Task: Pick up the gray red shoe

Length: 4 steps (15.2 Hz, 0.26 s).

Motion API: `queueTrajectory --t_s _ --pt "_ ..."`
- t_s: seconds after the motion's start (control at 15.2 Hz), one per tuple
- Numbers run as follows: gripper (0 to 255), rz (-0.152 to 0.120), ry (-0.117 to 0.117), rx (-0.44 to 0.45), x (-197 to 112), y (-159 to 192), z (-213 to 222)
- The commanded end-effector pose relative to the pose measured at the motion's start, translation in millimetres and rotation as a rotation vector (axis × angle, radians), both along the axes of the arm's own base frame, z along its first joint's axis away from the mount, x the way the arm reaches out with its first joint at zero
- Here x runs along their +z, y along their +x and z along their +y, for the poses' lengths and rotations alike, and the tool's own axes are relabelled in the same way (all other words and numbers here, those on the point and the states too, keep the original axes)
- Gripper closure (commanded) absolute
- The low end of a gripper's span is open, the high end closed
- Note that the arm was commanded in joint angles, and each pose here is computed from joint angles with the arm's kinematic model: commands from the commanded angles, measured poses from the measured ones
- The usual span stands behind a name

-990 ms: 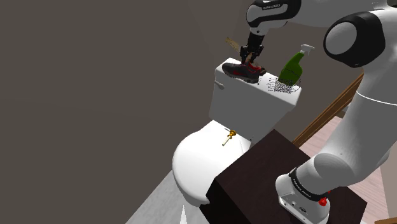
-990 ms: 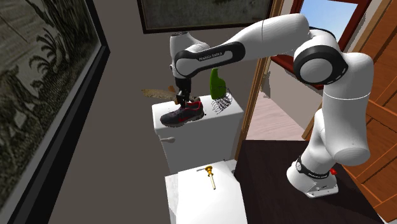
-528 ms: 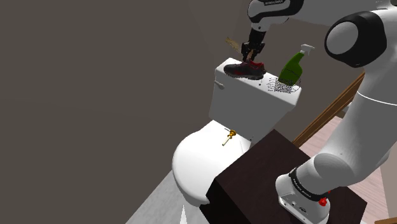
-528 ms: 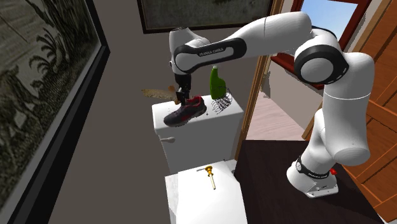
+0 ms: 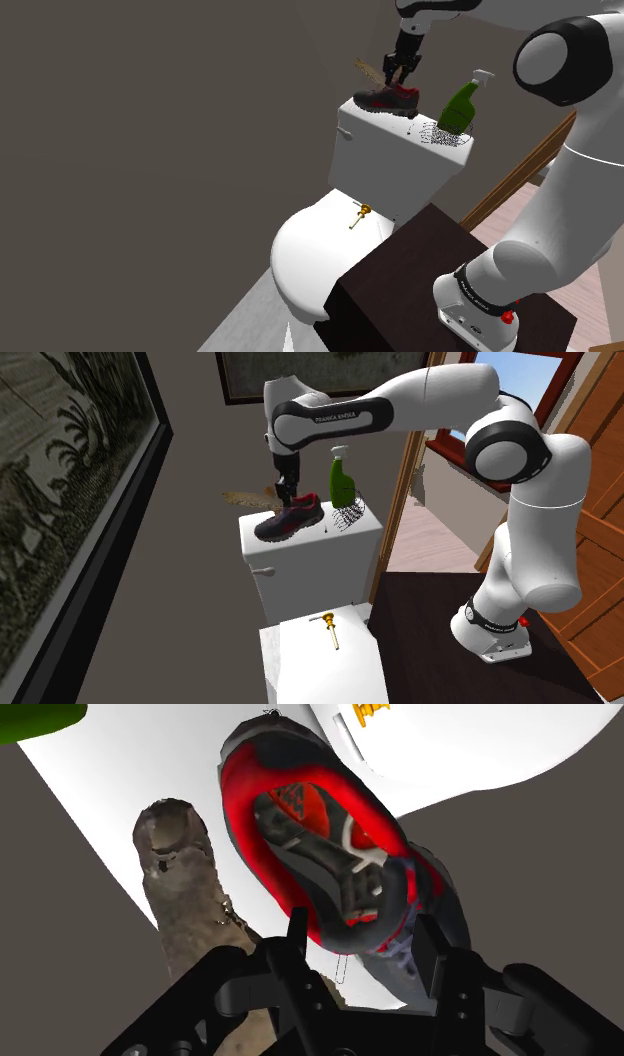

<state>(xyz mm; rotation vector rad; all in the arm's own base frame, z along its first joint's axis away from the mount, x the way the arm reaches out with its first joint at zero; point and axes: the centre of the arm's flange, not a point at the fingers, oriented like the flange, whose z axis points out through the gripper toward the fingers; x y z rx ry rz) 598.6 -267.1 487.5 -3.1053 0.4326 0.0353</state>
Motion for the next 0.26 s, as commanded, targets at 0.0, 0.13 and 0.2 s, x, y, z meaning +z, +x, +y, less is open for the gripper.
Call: queueTrajectory --t_s 0.0,0.13,0.2 --pt "255 -0.001 0.000 0.000 11.2 -0.4 0.0" --pt "255 -0.001 0.000 0.000 17.3 -0.4 0.0" --pt "255 -0.001 0.000 0.000 17.3 -0.4 0.0"
